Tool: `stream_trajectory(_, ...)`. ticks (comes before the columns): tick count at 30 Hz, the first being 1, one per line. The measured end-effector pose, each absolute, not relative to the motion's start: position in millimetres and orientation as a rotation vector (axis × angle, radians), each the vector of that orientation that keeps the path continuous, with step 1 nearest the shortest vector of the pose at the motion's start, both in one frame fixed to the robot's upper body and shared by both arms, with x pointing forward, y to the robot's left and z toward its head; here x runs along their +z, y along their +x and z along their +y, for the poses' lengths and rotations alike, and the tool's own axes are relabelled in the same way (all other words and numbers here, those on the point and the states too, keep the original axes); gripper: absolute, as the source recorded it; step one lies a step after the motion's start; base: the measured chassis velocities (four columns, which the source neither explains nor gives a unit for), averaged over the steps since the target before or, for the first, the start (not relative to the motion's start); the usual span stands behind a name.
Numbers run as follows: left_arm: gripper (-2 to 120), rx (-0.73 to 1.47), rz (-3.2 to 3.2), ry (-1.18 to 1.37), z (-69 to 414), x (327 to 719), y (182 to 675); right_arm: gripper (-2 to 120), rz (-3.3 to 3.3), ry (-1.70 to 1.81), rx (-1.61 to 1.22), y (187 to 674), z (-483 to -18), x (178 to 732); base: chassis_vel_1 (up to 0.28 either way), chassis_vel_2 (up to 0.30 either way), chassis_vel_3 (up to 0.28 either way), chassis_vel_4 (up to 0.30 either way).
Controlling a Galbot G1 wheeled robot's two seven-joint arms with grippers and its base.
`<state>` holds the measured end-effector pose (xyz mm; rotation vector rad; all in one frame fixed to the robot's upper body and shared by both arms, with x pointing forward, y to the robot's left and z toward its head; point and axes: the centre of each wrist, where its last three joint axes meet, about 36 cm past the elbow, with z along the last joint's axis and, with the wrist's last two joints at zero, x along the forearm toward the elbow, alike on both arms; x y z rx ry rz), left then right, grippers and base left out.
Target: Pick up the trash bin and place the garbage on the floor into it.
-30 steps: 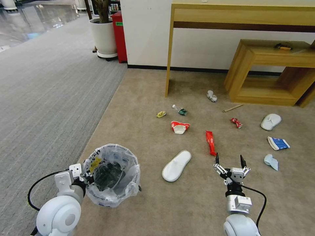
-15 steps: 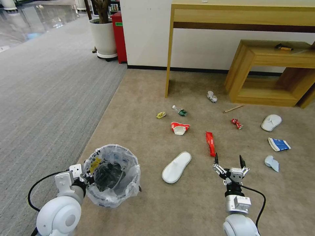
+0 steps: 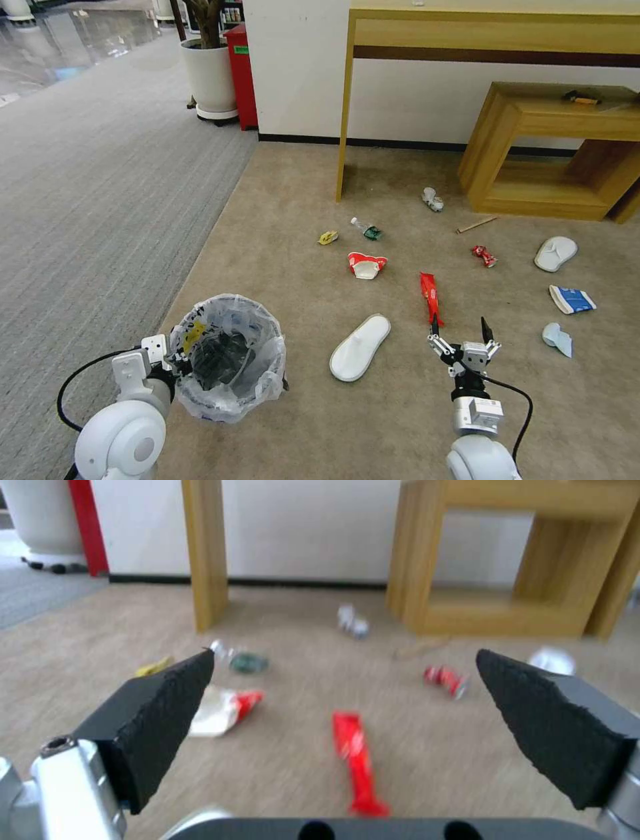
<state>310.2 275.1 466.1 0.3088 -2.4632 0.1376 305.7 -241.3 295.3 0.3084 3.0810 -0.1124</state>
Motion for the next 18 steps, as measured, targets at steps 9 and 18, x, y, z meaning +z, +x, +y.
stream_trajectory(9, 0, 0.130, -2.456, 0.311, 276.1, 463.9, 310.0, 100, 3.262, 0.353, 0.129, 312.7, -213.9, 279.5, 0.000, 0.000, 0.000, 0.000)
stream_trajectory(18, 0, 0.113, -2.411, 0.335, 275.0, 444.6, 312.6, 100, 3.603, 0.373, 0.316, 338.1, -219.8, 327.0, 0.000, 0.000, 0.000, 0.000)
